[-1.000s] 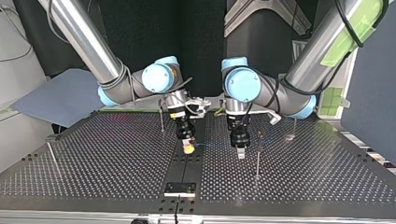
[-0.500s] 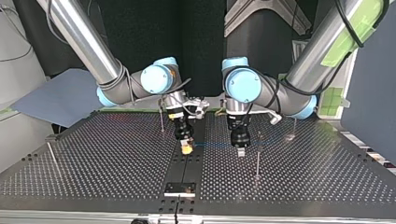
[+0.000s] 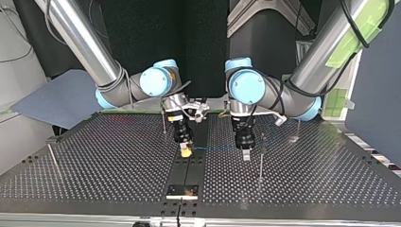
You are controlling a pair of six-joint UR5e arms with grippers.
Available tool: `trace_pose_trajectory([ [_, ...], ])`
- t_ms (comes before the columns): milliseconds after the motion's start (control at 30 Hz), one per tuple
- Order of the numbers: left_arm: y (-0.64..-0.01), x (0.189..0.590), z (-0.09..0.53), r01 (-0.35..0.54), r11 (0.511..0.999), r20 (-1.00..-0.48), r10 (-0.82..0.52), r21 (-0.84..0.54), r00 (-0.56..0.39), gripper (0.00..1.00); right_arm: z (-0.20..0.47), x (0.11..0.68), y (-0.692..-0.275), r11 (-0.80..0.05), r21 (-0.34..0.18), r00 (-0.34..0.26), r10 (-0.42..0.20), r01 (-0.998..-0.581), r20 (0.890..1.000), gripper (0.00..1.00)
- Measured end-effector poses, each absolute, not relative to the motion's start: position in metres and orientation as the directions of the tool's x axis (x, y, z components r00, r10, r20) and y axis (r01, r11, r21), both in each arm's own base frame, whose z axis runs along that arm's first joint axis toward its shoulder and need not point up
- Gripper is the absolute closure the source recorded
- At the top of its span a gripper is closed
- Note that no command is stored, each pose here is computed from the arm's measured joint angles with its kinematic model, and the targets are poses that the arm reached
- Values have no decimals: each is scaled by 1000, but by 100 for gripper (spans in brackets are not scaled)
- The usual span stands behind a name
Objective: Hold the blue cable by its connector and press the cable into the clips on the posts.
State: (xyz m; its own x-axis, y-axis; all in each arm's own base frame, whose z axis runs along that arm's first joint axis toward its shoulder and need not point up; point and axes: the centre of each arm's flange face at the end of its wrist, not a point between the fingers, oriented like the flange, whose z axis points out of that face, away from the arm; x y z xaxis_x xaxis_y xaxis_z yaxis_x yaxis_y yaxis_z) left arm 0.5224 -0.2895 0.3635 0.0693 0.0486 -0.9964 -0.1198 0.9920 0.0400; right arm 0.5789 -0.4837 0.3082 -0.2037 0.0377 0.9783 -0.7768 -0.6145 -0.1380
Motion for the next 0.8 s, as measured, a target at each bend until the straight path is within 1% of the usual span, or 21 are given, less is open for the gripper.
trace_pose_trajectory([
  [67, -289, 523, 364, -126, 991, -996, 49, 40, 71, 42, 308, 578, -484, -614, -138, -203, 36, -777, 979, 100],
  [100, -289, 523, 364, -127, 991, -996, 50, 41, 73, 42, 308, 578, -484, -613, -139, -202, 36, -778, 979, 100],
  [167, -289, 523, 364, -128, 991, -996, 52, 42, 76, 48, 307, 578, -484, -613, -139, -200, 33, -778, 979, 100],
  [200, -288, 524, 364, -128, 991, -996, 53, 43, 77, 48, 307, 578, -484, -613, -139, -199, 31, -778, 980, 100],
  [233, -288, 524, 365, -128, 991, -995, 54, 44, 79, 51, 307, 578, -483, -613, -139, -197, 29, -778, 980, 100],
  [267, -289, 524, 365, -126, 991, -995, 55, 44, 81, 60, 307, 578, -482, -613, -139, -197, 28, -778, 980, 100],
  [300, -289, 524, 365, -123, 991, -995, 55, 44, 83, 60, 307, 579, -482, -612, -138, -196, 28, -779, 980, 100],
  [367, -290, 525, 365, -117, 992, -995, 55, 45, 86, 69, 307, 579, -481, -611, -138, -195, 27, -780, 980, 100],
  [400, -290, 525, 365, -114, 992, -995, 56, 46, 87, 69, 307, 579, -481, -610, -138, -195, 27, -780, 980, 100],
  [467, -290, 525, 366, -109, 993, -995, 56, 46, 88, 78, 307, 580, -480, -610, -139, -195, 27, -780, 980, 100],
  [533, -291, 525, 366, -104, 993, -994, 56, 47, 89, 78, 307, 580, -480, -610, -139, -195, 26, -780, 980, 100],
  [567, -291, 525, 366, -103, 994, -994, 56, 47, 89, 83, 306, 581, -480, -610, -140, -196, 26, -780, 980, 100],
  [633, -292, 525, 366, -100, 994, -994, 56, 47, 89, 83, 307, 581, -479, -610, -140, -196, 26, -780, 980, 100],
  [667, -292, 525, 366, -99, 994, -994, 56, 47, 89, 85, 307, 581, -479, -610, -140, -196, 26, -780, 980, 100],
  [733, -292, 524, 366, -99, 994, -995, 55, 46, 88, 85, 306, 581, -479, -610, -139, -195, 26, -780, 980, 100],
  [767, -292, 524, 365, -98, 994, -995, 55, 46, 88, 87, 306, 581, -479, -610, -139, -195, 26, -780, 980, 100],
  [800, -293, 524, 365, -97, 994, -995, 54, 46, 87, 87, 306, 581, -479, -610, -139, -194, 26, -780, 981, 100],
])
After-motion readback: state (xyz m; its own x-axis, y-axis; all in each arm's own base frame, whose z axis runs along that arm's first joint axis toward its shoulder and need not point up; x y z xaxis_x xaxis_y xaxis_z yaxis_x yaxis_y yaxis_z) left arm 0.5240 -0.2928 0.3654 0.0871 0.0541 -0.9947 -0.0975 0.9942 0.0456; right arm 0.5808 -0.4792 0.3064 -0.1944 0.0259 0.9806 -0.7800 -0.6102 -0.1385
